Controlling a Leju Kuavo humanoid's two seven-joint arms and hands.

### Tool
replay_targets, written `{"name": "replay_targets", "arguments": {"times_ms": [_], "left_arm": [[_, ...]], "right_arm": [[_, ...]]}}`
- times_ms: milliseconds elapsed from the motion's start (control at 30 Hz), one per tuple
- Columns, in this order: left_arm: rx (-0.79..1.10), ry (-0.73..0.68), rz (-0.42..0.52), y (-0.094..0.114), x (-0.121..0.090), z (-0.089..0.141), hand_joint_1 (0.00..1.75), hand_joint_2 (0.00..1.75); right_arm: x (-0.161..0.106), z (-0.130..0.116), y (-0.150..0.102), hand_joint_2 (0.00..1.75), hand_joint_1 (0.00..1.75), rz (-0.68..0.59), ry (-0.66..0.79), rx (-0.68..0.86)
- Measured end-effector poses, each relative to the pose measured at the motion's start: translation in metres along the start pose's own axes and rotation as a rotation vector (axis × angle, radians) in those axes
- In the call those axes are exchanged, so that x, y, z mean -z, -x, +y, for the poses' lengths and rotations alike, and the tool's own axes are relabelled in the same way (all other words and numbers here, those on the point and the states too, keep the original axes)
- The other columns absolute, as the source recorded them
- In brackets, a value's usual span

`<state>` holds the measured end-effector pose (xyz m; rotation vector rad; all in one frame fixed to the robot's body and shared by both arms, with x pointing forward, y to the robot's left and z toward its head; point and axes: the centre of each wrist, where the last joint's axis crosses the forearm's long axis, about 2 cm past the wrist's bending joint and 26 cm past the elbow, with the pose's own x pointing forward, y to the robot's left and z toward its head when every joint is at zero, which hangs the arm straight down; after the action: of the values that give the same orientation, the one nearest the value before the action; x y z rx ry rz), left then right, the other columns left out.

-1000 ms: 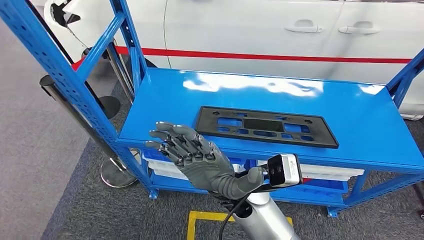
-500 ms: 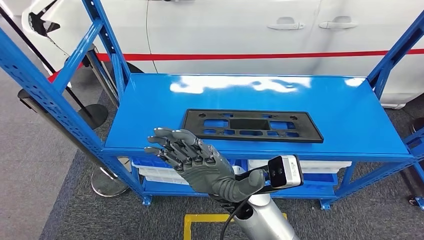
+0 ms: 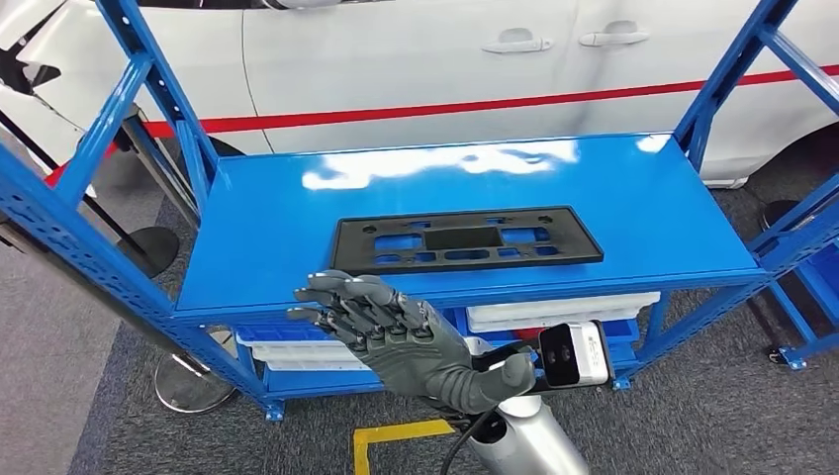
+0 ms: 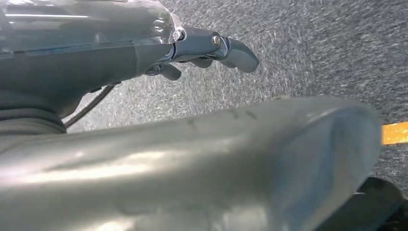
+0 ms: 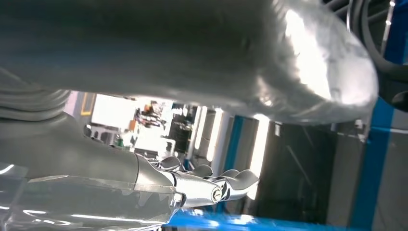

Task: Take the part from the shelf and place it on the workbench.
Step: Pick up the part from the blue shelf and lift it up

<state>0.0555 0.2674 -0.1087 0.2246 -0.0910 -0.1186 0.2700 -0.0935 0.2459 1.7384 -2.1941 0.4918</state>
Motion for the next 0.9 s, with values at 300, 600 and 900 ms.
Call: {"name": "replay_targets", "arguments": {"times_ms": [300, 600, 900], "left_arm": [[-0.005, 0.0, 0.008, 0.002, 0.0, 0.0, 0.0, 0.0], [-0.002, 0.0, 0.001, 0.001, 0.0, 0.001, 0.0, 0.0], [-0.001, -0.004, 0.007, 0.002, 0.0, 0.001, 0.0, 0.0]], "right_arm": [[-0.001, 0.001, 0.001, 0.0, 0.0, 0.008, 0.015, -0.002], [-0.008, 0.001, 0.003, 0.0, 0.0, 0.044, 0.067, -0.024], [-0.013, -0.002, 0.005, 1.75, 0.0, 0.108, 0.123, -0.048]]}}
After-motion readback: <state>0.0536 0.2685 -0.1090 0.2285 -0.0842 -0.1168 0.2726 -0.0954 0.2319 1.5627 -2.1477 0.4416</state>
